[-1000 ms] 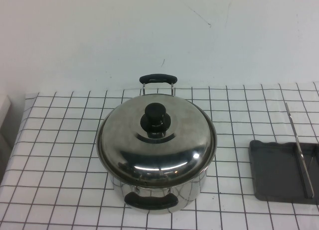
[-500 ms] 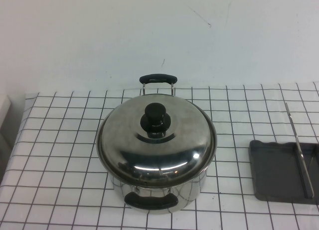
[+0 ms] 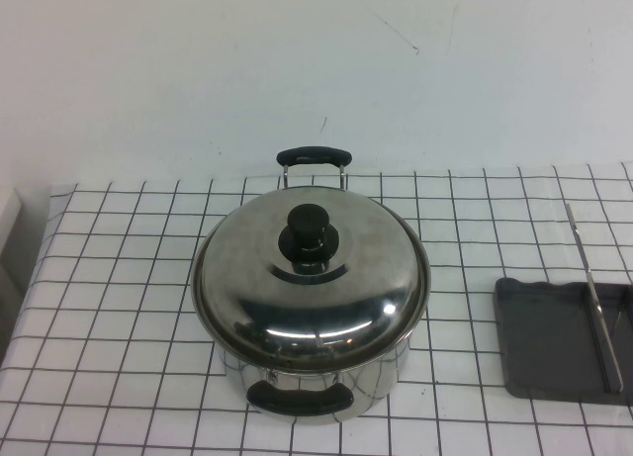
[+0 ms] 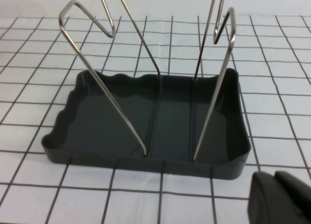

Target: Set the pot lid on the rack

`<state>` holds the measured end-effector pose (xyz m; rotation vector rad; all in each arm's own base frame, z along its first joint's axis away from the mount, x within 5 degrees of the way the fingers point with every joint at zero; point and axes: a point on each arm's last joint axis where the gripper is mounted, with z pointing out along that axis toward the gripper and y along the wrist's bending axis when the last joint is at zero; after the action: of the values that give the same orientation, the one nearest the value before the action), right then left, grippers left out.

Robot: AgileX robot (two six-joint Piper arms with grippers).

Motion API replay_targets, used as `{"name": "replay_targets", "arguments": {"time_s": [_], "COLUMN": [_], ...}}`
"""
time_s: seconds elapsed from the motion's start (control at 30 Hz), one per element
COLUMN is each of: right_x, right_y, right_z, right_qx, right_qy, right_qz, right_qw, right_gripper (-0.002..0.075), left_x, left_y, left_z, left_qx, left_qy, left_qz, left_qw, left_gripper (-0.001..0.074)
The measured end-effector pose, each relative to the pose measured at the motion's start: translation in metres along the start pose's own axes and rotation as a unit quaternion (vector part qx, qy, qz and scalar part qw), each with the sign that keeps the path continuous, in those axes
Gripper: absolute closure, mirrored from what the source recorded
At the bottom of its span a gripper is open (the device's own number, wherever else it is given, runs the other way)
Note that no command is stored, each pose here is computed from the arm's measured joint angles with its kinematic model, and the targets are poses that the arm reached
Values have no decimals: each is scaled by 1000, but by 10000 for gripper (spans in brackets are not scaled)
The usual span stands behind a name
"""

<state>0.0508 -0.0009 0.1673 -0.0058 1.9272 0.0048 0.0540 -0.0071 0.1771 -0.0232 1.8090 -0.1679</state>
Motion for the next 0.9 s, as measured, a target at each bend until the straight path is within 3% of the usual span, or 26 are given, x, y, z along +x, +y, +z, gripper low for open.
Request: {"name": "replay_targets", "arguments": {"time_s": [0.73,0.9], "right_x": [0,0], "right_y": [0,0], "right_z": [0,0], "right_qx": [0,0], "right_qy": [0,0], "right_qz": [0,0], "right_qw": [1000,1000], "right_gripper": [729,729], "left_x": [-3,-46], "left_y": [-1,-7], "left_z": [0,-18], "left_qx": [3,16], "left_qy": [-12,-62], "left_qz": [-14,-92], "left_qw": [1000,994], "left_gripper": [738,738]}}
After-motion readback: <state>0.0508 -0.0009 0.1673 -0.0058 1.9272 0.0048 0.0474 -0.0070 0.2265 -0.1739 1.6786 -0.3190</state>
